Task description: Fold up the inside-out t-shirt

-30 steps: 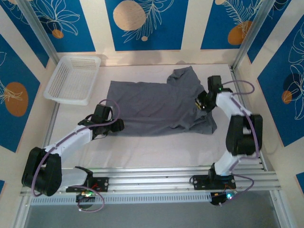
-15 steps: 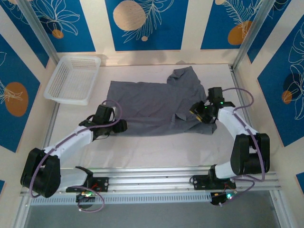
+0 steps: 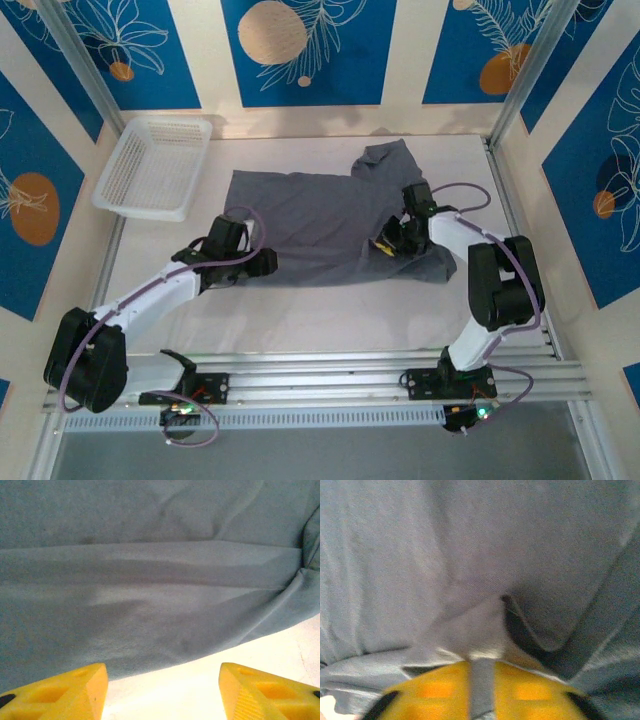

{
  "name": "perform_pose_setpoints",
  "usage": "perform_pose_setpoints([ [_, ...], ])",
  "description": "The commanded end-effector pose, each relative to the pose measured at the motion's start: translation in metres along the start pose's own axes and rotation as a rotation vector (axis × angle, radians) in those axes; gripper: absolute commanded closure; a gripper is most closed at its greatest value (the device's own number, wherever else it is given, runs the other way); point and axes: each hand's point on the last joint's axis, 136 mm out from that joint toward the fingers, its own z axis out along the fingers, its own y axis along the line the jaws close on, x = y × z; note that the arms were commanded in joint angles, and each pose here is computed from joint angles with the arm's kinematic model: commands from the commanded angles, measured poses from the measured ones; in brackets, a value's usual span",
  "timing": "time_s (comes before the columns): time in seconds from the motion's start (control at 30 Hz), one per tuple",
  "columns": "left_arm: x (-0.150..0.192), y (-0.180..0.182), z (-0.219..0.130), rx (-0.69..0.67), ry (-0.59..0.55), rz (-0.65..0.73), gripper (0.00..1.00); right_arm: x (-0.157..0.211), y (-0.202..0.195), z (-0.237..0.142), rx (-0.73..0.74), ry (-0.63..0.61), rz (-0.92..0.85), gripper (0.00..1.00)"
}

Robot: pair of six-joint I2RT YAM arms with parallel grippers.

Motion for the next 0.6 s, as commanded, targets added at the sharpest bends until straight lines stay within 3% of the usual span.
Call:
perform_pose_setpoints([
  [0.0,0.000,-0.004,-0.003,0.004,-0.008,0.021,0.40,-0.024,0.029,-0.008,-0.045,-0.061,-0.049,1.00],
  [0.13,-0.018,-0.010,0.006,0.004,-0.029,0.037,0.39,-0.054,0.049,-0.014,-0.029,-0.138,-0.144,1.00],
  [0.17,-0.023,-0.004,0.012,-0.039,-0.025,0.029,0.40,-0.061,0.046,-0.015,0.007,-0.168,-0.157,0.94],
  [0.2,-0.029,0.005,0.018,-0.096,-0.019,0.016,0.42,-0.067,0.038,-0.017,0.058,-0.199,-0.157,0.77],
  [0.23,-0.034,0.011,0.023,-0.138,-0.015,0.007,0.46,-0.070,0.028,-0.020,0.100,-0.222,-0.143,0.67],
  [0.3,-0.045,0.030,0.036,-0.228,-0.013,-0.030,0.62,-0.065,0.002,-0.024,0.137,-0.240,-0.072,0.59],
  [0.4,-0.053,0.059,0.051,-0.305,-0.004,-0.112,0.97,-0.043,-0.042,-0.020,0.107,-0.217,0.109,0.64],
  [0.57,-0.042,0.095,0.073,-0.355,0.051,-0.216,1.00,-0.023,-0.105,-0.013,0.142,-0.149,0.287,0.81],
])
